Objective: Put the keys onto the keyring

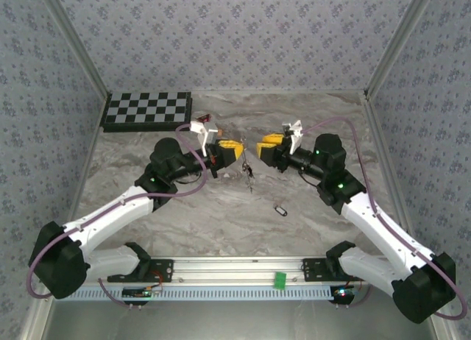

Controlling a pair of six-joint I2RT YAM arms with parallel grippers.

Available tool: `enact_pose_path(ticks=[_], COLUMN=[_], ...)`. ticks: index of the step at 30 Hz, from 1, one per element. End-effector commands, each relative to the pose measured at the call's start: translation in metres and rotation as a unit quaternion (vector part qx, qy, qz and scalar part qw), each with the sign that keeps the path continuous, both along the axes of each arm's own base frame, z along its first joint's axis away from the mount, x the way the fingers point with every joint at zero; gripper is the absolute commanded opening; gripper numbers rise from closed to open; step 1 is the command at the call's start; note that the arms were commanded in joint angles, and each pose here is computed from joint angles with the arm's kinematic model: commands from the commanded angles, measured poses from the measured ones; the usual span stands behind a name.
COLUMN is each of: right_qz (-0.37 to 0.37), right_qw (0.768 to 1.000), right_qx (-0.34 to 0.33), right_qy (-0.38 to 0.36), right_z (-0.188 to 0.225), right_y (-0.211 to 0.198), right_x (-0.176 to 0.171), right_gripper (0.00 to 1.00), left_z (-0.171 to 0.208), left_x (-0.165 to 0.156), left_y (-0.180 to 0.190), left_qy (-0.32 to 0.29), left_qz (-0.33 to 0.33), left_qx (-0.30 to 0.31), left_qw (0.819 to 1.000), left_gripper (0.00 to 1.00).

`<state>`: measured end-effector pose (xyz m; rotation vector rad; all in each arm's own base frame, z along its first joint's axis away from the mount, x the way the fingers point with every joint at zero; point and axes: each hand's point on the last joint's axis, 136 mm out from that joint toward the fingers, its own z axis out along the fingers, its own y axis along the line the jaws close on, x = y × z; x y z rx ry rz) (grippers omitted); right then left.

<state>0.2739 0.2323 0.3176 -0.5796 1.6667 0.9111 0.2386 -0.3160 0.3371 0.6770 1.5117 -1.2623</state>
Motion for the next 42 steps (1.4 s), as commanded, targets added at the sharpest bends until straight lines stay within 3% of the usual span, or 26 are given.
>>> enact_pose_path(ticks=[1,9,18,22,29,35,42], right_qz=[-0.068,-0.126,-0.136,-0.111,-0.045,-0.003,0.039], right_qw=[0.995,0.969,0.959,0.972,0.997,0.999,0.997], right_qx=[-0.047,-0.114,-0.134,-0.109,-0.034,-0.024,-0.002], right_qy=[0.058,0.181,0.209,0.178,0.053,-0.037,-0.069], right_z=[-0.041,-0.141,-0.173,-0.148,-0.054,0.005,0.038], right_y=[-0.023,-0.052,-0.059,-0.049,-0.022,0.006,0.027], right_x=[0.008,-0.003,-0.01,-0.009,-0.012,-0.015,-0.01], right_gripper=[0.38,0.39,0.4,0.4,0.38,0.39,0.29], left_z=[0.021,-0.004,-0.012,-0.011,0.005,0.009,0.011], left_x=[-0.005,-0.014,-0.013,-0.007,-0.007,-0.008,-0.002], left_y=[0.008,0.014,0.017,0.018,0.013,0.01,0.01], left_qy=[-0.044,-0.03,-0.012,0.01,0.055,0.084,0.114], left_qz=[0.01,0.003,0.008,0.017,-0.012,-0.024,-0.013], left_qx=[0.001,0.028,0.032,0.031,0.001,-0.004,0.0], left_qw=[0.999,0.999,0.999,0.999,0.998,0.996,0.993], left_gripper=[0.0,0.0,0.0,0.0,0.0,0.0,0.0])
